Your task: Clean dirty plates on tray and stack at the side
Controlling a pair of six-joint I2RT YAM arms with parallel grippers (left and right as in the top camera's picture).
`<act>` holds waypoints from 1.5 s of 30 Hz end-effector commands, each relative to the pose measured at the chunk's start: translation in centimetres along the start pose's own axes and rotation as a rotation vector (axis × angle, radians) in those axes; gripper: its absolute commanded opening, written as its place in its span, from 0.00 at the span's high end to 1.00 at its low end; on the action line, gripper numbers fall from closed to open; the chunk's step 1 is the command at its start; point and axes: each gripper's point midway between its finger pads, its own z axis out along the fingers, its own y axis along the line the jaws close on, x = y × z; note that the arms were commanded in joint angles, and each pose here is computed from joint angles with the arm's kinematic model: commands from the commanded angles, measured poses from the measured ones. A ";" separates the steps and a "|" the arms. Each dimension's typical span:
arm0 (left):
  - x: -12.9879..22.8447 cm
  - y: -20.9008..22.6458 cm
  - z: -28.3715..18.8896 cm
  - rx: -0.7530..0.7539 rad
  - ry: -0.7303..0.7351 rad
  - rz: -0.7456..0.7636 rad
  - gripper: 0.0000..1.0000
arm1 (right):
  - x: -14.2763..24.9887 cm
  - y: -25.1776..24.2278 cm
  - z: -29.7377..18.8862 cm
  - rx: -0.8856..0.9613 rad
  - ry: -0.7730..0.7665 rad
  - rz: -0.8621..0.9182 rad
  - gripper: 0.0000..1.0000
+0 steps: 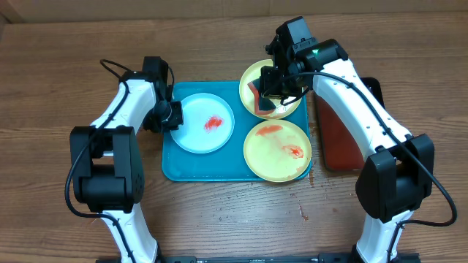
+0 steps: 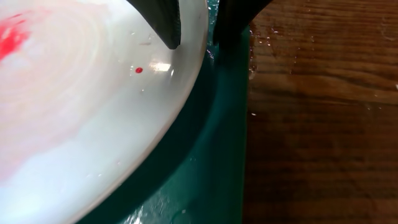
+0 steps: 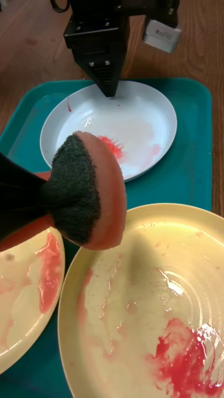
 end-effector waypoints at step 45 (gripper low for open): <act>1.0 -4.8 0.0 0.269 0.054 0.019 0.96 | 0.3 2.6 10.8 0.176 -0.065 0.020 0.96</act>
